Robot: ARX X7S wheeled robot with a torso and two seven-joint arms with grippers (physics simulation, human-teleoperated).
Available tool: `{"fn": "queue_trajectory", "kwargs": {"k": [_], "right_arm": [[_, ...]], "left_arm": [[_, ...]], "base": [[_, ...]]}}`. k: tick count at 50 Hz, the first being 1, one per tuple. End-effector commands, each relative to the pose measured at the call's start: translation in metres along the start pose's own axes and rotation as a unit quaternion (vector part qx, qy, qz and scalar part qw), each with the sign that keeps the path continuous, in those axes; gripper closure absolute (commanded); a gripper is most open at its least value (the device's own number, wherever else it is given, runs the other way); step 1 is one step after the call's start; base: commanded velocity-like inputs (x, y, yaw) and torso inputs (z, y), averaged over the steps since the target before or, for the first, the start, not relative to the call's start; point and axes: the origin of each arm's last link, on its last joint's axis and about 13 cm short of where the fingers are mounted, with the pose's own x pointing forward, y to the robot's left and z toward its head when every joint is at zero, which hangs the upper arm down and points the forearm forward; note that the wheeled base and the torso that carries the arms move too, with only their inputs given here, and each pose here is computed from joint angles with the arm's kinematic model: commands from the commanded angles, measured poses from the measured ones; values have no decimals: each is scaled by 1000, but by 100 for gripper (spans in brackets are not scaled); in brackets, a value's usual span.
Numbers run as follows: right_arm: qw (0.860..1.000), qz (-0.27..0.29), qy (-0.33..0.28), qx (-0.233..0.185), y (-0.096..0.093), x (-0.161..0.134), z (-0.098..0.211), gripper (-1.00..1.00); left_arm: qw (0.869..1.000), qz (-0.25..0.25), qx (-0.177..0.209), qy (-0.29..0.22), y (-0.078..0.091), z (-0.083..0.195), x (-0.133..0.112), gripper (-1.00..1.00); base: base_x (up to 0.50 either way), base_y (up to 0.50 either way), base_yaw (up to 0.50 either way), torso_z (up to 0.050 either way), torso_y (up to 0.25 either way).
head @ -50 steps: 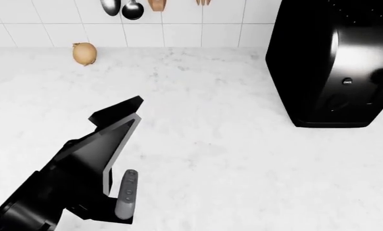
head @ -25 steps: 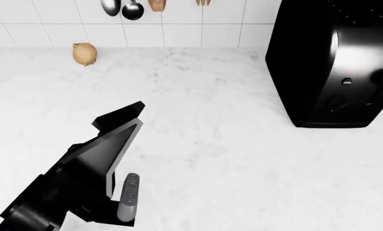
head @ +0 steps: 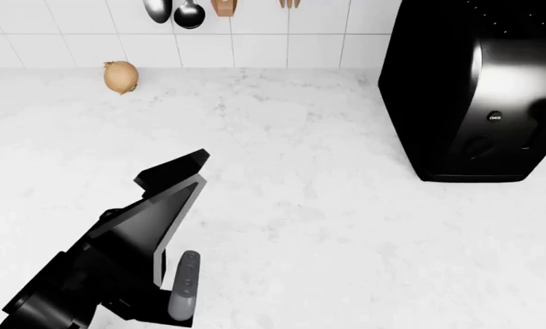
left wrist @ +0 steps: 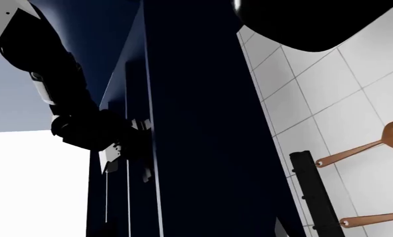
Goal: A wet mug is on the counter and needs to be dried. Pick it up and place it upside down in the open cabinet.
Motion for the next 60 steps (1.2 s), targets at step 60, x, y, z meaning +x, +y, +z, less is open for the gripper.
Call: {"fn": "queue_trajectory", "kwargs": {"k": [60], "right_arm": [[969, 195, 136, 69, -52, -158, -32, -100]], "left_arm": [[1000, 14, -3, 14, 10, -3, 4, -100]], "base": [[-1, 0, -1, -2, 114]]}}
